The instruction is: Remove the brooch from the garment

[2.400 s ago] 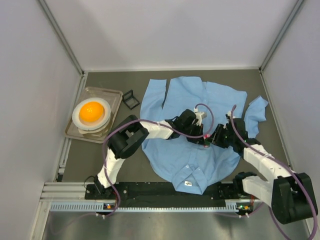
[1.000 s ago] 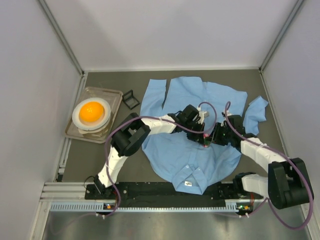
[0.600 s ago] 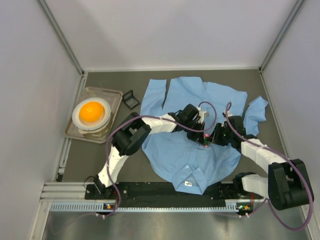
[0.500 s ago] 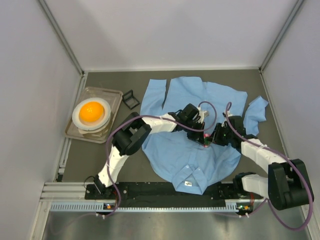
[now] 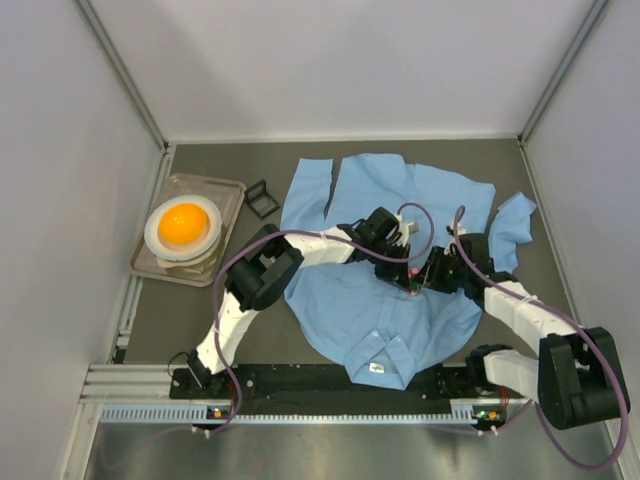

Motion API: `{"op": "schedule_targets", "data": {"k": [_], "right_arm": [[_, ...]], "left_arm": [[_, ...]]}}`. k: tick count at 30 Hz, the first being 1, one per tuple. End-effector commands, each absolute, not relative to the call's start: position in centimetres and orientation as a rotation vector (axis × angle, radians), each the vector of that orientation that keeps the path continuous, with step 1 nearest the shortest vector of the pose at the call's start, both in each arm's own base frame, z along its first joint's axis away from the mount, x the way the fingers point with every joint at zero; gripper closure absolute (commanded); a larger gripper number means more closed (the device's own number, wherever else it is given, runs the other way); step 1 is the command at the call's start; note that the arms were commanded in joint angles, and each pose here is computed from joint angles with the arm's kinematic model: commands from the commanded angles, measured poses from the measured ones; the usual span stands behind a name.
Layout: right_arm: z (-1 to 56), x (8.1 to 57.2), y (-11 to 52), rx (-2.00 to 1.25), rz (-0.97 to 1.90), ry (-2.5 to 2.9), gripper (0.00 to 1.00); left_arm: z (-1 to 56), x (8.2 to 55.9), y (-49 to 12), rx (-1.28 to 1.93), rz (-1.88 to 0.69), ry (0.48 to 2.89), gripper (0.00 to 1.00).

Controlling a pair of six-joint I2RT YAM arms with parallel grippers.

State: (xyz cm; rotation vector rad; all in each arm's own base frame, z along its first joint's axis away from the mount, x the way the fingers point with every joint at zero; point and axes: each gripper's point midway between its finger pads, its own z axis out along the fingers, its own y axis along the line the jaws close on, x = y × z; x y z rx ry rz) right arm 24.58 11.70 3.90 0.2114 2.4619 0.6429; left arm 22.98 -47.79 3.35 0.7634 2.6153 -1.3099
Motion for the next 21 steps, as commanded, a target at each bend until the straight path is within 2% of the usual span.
{"op": "schedule_targets", "data": {"k": [1,4,8,10,12,14,16,20,21], "right_arm": [[8.3,25.1,14.7,0.099,0.857,2.333,0.59],[8.7,25.2,14.2,0.119,0.813,2.347,0.55],[8.6,25.0,13.6,0.131,0.761,2.365,0.58],[8.9,24.8,13.5,0.139,0.762,2.359,0.60],[10.0,24.7,13.5,0.153,0.781,2.326,0.59],[10.7,24.8,13.2,0.190,0.769,2.311,0.58],[11.1,24.8,12.7,0.235,0.751,2.311,0.51],[10.6,24.5,11.6,0.254,0.680,2.343,0.48],[10.4,24.4,11.4,0.257,0.668,2.354,0.48]], "left_arm": [[3.6,21.5,-49.9,0.857,-1.378,2.542,1.00],[3.8,21.7,-49.9,0.871,-1.370,2.528,1.00],[4.0,21.8,-50.1,0.872,-1.372,2.528,0.98],[4.6,21.8,-50.1,0.871,-1.380,2.516,0.93],[4.9,21.7,-50.0,0.869,-1.378,2.507,0.82],[6.2,22.0,-50.0,0.862,-1.388,2.470,0.76],[7.0,21.9,-49.9,0.856,-1.402,2.453,0.71],[7.3,22.3,-50.2,0.821,-1.434,2.444,0.71],[7.2,22.7,-50.3,0.807,-1.438,2.439,0.74]]}}
